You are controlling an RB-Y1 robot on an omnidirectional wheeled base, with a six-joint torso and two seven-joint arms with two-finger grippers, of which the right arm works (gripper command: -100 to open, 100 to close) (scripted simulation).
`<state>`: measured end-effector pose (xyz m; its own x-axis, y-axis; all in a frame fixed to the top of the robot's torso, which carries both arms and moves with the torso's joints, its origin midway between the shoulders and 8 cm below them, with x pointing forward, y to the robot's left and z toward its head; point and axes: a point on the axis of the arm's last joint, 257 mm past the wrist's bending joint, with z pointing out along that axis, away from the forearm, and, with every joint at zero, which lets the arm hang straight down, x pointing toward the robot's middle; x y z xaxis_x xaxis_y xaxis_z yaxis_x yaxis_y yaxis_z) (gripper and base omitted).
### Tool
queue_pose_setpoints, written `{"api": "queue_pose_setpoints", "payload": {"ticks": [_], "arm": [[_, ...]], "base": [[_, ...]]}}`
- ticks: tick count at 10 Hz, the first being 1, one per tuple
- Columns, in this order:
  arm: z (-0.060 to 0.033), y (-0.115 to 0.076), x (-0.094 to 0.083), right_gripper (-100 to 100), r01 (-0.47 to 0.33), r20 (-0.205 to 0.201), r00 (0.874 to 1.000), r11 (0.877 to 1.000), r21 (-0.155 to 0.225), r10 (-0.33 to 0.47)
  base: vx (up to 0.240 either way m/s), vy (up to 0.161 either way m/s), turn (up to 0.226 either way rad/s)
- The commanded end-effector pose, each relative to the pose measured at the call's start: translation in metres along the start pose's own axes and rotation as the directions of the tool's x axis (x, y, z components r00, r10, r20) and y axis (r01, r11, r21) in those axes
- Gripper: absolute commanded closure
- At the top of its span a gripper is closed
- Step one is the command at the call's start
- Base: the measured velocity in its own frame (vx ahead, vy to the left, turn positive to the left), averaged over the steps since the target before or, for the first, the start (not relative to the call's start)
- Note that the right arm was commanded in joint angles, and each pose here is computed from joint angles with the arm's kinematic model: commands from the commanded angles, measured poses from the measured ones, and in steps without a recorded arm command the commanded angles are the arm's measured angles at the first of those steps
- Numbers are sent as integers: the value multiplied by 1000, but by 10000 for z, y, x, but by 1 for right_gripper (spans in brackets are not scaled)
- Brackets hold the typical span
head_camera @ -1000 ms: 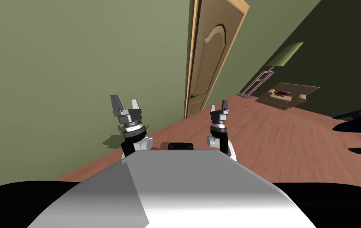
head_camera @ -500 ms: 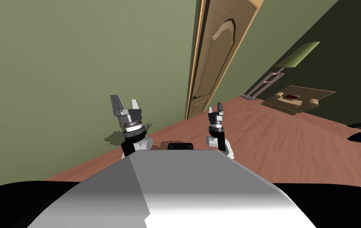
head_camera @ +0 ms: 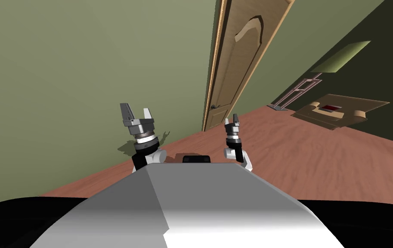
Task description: Pull the door open
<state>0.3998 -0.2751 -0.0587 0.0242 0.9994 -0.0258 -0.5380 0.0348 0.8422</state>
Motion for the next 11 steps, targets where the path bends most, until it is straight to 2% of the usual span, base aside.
{"api": "queue_pose_setpoints", "payload": {"ticks": [1,11], "arm": [[-31,-132,-2,-100,-3,-7,1000,1000,21,3],[-230,-932,-124,-100,-6,-44,999,988,152,13]], "base": [[83,-48,96],[87,-72,108]]}}
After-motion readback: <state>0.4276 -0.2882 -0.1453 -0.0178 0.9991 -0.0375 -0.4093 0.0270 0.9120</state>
